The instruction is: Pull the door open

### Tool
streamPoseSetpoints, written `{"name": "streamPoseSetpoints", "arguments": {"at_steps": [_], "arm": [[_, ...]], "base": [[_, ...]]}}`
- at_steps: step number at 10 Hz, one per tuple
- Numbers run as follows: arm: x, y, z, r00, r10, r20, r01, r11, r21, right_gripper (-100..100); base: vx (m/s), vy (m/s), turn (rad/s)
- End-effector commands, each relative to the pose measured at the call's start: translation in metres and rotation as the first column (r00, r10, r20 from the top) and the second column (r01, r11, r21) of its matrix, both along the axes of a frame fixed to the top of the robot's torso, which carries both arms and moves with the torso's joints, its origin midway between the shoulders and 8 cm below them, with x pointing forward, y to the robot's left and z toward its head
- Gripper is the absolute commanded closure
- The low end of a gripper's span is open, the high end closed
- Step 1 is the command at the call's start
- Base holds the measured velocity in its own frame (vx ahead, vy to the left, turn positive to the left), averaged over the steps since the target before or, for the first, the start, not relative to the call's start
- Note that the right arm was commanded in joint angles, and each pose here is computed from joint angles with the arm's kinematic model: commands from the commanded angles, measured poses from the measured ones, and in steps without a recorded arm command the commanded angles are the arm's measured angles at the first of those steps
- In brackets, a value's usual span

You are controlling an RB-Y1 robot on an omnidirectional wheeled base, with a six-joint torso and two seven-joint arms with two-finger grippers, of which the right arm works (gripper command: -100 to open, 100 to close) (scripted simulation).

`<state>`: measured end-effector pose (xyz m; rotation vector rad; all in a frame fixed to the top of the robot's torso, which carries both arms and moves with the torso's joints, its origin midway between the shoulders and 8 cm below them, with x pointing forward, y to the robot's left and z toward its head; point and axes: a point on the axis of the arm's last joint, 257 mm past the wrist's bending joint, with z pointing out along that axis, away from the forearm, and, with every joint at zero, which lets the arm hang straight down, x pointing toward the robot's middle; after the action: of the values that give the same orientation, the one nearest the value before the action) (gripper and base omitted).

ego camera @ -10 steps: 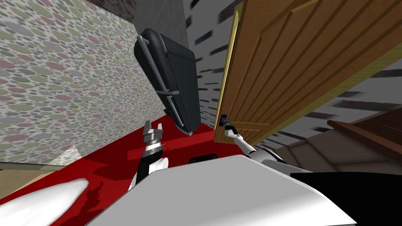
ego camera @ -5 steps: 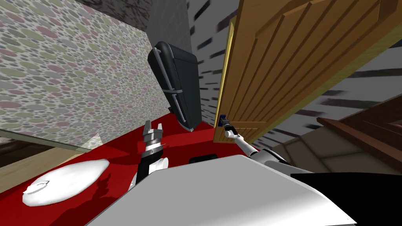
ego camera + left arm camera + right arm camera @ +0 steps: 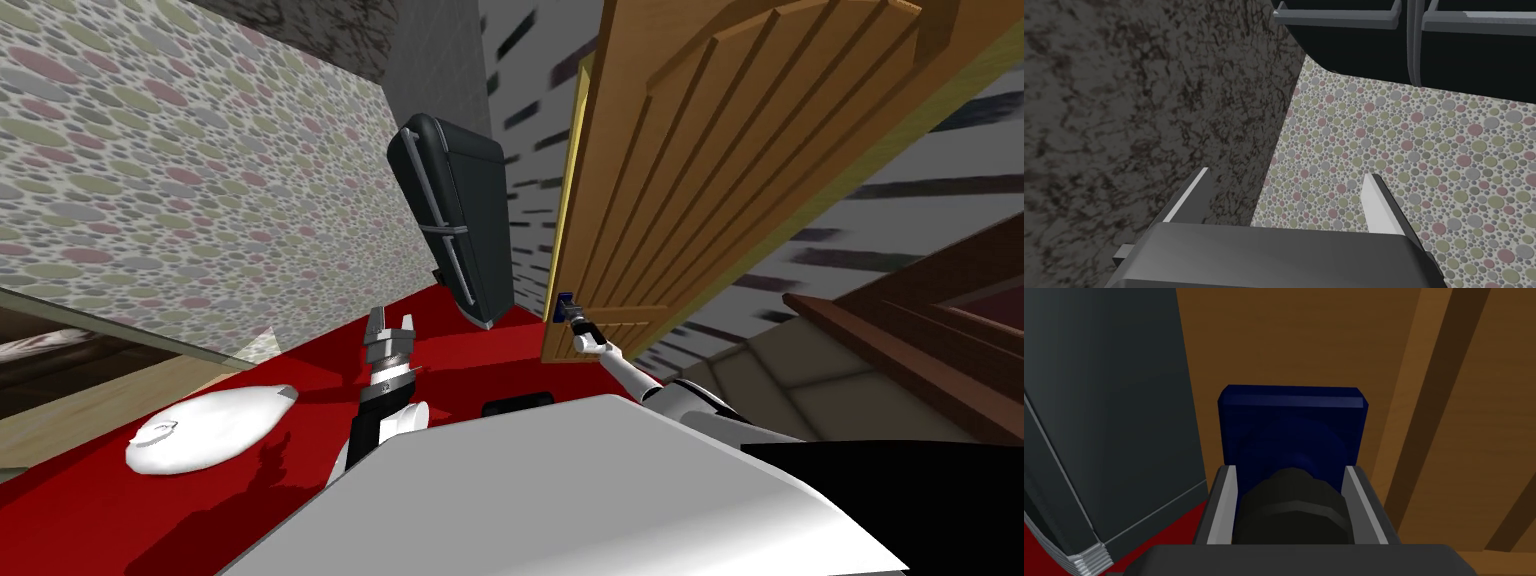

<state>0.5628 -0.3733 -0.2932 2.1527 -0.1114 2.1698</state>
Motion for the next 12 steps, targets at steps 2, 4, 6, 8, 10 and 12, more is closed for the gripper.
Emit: {"name": "streamPoseSetpoints", "arguments": {"at_steps": [2, 4, 6, 8, 10, 12], "arm": [[-0.007, 0.010, 0.000, 0.9987, 0.052, 0.000, -0.052, 0.999, 0.001, 100], [-0.013, 0.018, 0.000, 0.9959, 0.091, 0.000, -0.091, 0.996, 0.001, 100], [-0.020, 0.028, -0.001, 0.9906, 0.137, -0.004, -0.137, 0.991, 0.004, 100], [-0.021, 0.028, -0.001, 0.9902, 0.140, -0.003, -0.140, 0.990, 0.001, 100], [-0.034, 0.037, 0.001, 0.9803, 0.198, 0.005, -0.198, 0.980, -0.013, 100], [-0.047, 0.046, 0.003, 0.9678, 0.251, 0.011, -0.251, 0.968, -0.023, 100]], "base": [[-0.192, -0.054, 0.024], [-0.170, -0.046, 0.010], [-0.152, -0.063, 0.016], [-0.112, -0.042, 0.010], [-0.043, -0.010, -0.105], [-0.048, -0.019, -0.110]]}}
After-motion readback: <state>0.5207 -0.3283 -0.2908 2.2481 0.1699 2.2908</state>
